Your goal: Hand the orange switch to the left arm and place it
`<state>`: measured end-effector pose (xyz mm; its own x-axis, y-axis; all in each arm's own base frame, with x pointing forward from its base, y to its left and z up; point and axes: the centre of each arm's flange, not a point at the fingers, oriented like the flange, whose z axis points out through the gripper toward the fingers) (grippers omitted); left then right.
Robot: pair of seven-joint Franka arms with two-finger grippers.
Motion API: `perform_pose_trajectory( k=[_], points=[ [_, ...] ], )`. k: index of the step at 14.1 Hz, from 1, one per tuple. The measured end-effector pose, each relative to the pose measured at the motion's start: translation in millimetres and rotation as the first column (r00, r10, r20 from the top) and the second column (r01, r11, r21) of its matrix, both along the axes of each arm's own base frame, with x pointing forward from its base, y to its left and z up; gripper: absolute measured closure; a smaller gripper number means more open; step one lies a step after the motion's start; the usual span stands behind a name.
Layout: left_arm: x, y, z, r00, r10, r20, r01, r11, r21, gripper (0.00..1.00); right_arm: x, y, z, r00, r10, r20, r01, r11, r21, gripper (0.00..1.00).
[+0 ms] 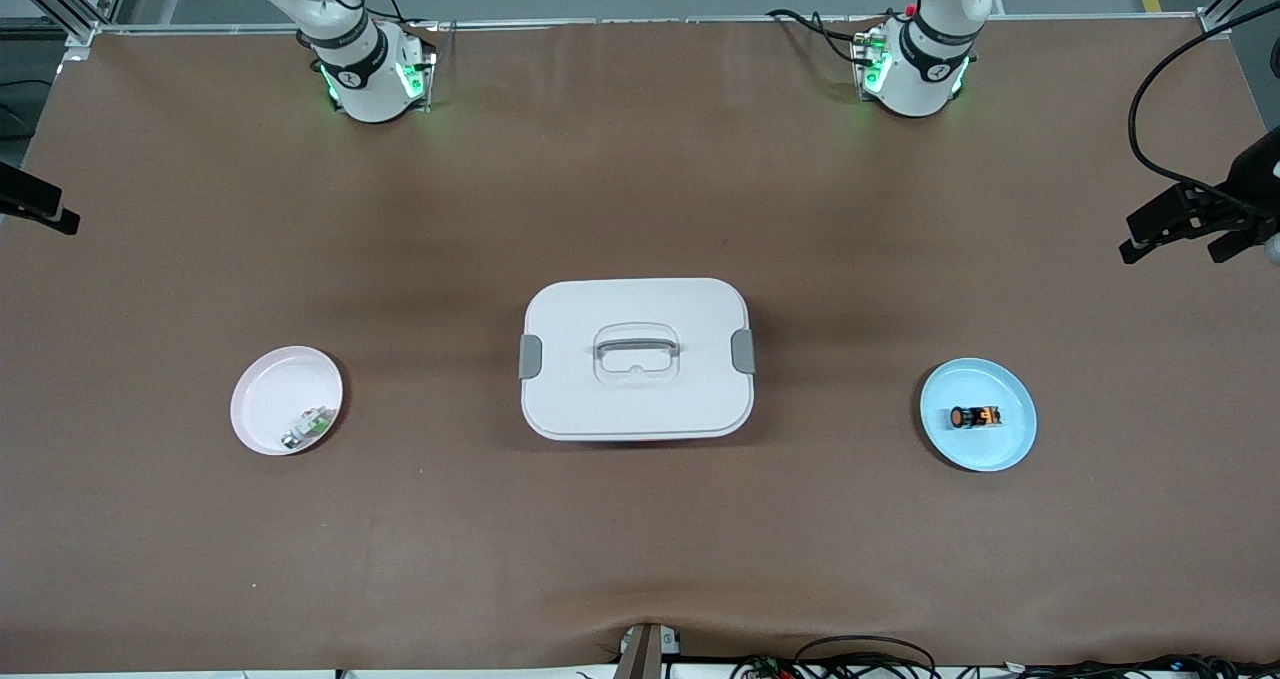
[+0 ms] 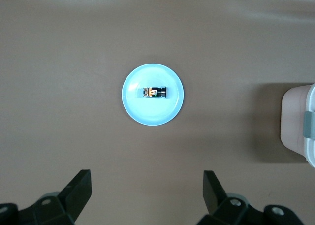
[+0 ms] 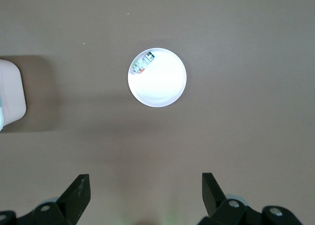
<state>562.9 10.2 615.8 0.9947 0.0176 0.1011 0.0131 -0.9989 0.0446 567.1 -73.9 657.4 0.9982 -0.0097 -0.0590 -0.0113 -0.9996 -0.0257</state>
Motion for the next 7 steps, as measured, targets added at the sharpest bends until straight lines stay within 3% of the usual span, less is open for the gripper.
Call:
perform_pose_trajectory(
  k=[7],
  points=[
    [-0.1, 3.2, 0.0, 1.000, 0.005, 0.000, -0.005, 1.000, -0.001, 0.00, 0.2, -0.1, 0.2, 1.000, 0.000, 0.002, 0.000, 1.000, 0.000, 0.00]
  ],
)
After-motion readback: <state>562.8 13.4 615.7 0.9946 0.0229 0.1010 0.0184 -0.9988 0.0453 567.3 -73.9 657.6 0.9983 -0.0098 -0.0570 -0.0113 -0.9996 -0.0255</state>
